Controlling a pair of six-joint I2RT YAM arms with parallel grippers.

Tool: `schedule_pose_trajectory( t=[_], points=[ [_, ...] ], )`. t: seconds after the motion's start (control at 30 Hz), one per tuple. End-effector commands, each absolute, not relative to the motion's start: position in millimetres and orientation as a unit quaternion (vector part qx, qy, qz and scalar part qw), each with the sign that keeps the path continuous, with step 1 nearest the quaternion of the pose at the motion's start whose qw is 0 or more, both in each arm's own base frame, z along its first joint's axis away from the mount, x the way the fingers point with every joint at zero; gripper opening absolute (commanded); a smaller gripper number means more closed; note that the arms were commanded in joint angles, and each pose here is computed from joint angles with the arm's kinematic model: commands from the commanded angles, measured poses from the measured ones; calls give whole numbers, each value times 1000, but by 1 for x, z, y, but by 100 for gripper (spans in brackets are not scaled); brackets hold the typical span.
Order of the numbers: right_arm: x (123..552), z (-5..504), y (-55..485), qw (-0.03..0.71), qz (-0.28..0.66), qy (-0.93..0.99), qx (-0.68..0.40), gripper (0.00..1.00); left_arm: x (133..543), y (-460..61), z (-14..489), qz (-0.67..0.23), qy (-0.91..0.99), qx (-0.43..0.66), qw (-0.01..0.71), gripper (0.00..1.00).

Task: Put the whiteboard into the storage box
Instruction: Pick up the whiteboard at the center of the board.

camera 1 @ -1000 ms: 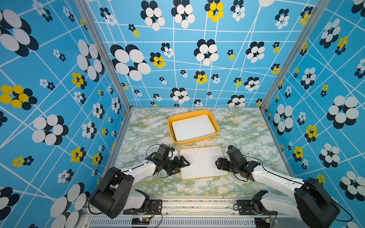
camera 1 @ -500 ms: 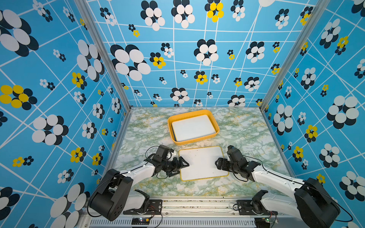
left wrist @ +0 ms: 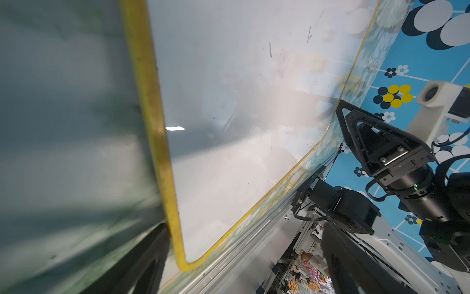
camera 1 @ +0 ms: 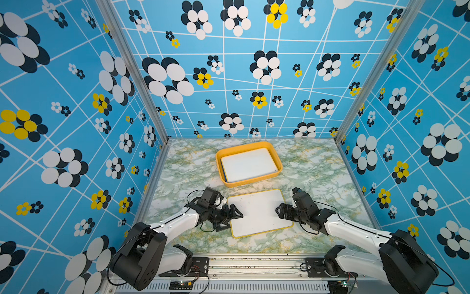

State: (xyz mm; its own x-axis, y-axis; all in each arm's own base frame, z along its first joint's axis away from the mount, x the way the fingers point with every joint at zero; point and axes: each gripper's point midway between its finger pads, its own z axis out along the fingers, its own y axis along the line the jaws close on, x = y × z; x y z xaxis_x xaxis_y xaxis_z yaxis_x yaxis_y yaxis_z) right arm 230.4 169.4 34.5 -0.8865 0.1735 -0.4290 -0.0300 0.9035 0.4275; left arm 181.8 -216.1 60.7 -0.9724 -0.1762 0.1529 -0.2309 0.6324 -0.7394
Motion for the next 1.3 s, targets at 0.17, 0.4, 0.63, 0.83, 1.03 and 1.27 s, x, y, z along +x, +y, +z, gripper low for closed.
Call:
schedule_pose_trajectory(
  t=[0.17, 0.4, 0.63, 0.83, 1.03, 1.27],
  points=[
    [157, 14, 199, 59, 297, 953, 15, 86, 205, -237, 96, 443, -896, 14, -11, 89],
    [159, 16, 201, 62, 300, 952, 17, 86, 206, -244, 102, 467, -884, 8, -6, 71],
    [158, 13, 202, 60, 303, 951, 18, 86, 208, -249, 118, 498, -867, 8, -16, 51],
    [157, 13, 201, 61, 302, 951, 16, 86, 205, -246, 131, 510, -860, 7, -24, 30],
    [158, 13, 200, 65, 302, 951, 16, 86, 201, -240, 133, 518, -855, 15, -22, 19],
    [159, 16, 197, 72, 294, 953, 12, 86, 197, -236, 140, 540, -841, 15, -21, 3]
  ],
)
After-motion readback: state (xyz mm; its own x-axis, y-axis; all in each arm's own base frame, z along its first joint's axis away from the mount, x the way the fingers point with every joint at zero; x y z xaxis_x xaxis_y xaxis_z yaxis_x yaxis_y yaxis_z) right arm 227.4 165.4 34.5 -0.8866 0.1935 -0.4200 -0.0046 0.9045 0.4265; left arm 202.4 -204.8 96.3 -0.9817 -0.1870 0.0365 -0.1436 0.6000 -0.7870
